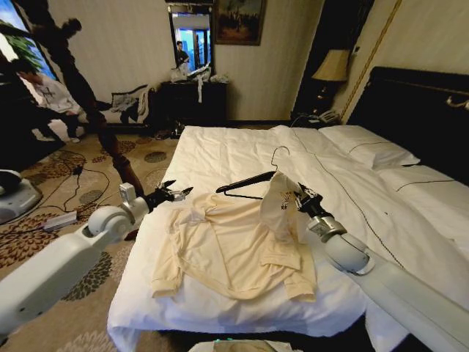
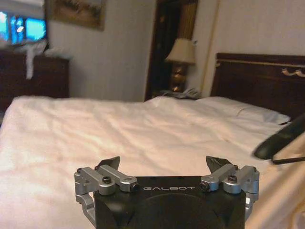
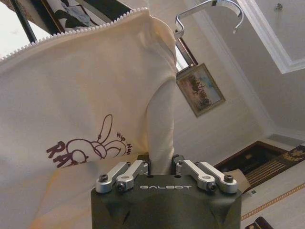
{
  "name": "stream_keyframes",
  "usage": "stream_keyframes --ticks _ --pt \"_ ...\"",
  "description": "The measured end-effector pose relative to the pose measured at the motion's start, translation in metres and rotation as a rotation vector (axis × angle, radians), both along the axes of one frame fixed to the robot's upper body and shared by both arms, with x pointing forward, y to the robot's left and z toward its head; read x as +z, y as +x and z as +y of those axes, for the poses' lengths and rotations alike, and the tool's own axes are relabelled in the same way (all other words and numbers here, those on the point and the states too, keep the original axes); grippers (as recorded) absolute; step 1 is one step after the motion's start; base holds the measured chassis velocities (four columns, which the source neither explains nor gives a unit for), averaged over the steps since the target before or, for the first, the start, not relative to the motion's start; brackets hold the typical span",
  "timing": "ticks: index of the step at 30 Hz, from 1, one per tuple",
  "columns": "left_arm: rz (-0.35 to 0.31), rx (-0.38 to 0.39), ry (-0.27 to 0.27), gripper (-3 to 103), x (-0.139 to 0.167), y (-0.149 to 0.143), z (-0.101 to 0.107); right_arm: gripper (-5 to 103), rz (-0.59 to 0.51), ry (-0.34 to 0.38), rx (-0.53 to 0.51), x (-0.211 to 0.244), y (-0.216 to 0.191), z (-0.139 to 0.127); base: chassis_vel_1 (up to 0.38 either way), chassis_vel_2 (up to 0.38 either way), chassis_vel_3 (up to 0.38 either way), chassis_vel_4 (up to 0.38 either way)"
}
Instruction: Pick up the clothes from the bed and hang them on the clothes hanger.
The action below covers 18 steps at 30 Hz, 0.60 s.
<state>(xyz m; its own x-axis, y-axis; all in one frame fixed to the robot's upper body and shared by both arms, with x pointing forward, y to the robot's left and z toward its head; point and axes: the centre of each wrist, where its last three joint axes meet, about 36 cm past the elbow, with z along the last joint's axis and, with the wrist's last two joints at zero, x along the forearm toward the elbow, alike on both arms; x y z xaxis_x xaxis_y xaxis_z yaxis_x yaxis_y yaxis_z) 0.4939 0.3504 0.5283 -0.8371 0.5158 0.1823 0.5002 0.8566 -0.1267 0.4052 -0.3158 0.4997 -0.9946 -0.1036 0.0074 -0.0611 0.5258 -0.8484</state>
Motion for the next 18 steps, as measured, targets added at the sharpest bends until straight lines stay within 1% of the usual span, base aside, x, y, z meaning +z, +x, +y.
stream_keyframes --ticks 2,3,5,6,7,8,9,10,11,13,16,18 --pt "0.021 0.027 -0.012 100 -0.006 0.008 0.001 18 0.002 0.000 0.005 0.000 -0.002 0.001 0.000 0.000 0.000 0.000" --pt "0.021 0.027 -0.012 100 -0.006 0.008 0.001 18 0.002 0.000 0.005 0.000 -0.002 0.001 0.000 0.000 0.000 0.000" --pt "0.098 0.103 -0.051 100 -0.014 0.030 -0.005 18 0.003 -0.006 0.015 0.002 -0.005 0.002 0.000 0.000 0.000 0.000" --pt "0.116 0.122 -0.062 100 -0.015 0.035 -0.007 18 0.003 -0.007 0.015 0.003 -0.005 0.002 0.000 0.000 0.000 0.000" --pt "0.116 0.122 -0.062 100 -0.015 0.035 -0.007 18 0.003 -0.007 0.015 0.003 -0.005 0.002 0.000 0.000 0.000 0.000" --pt "0.160 0.154 -0.090 100 -0.018 0.047 -0.016 18 0.005 -0.010 0.016 0.003 -0.006 0.001 0.000 0.000 0.000 0.000" --pt "0.187 0.173 -0.107 100 -0.021 0.053 -0.022 18 0.006 -0.011 0.016 0.004 -0.006 0.000 0.000 0.000 0.000 0.000" --pt "0.212 0.192 -0.119 100 -0.023 0.059 -0.026 18 0.008 -0.012 0.017 0.004 -0.007 0.000 0.000 0.000 0.000 0.000" --pt "0.212 0.192 -0.119 100 -0.023 0.059 -0.026 18 0.008 -0.012 0.017 0.004 -0.007 0.000 0.000 0.000 0.000 0.000" --pt "0.291 0.236 -0.143 100 -0.029 0.076 -0.042 18 0.013 -0.013 0.019 0.004 -0.008 0.000 0.000 0.000 0.000 0.000" --pt "0.355 0.263 -0.145 100 -0.037 0.094 -0.055 18 0.018 -0.013 0.017 0.002 -0.008 0.000 0.000 0.000 0.000 0.000" --pt "0.367 0.267 -0.147 100 -0.038 0.098 -0.058 18 0.020 -0.014 0.016 0.002 -0.008 -0.001 0.000 0.000 0.000 0.000"
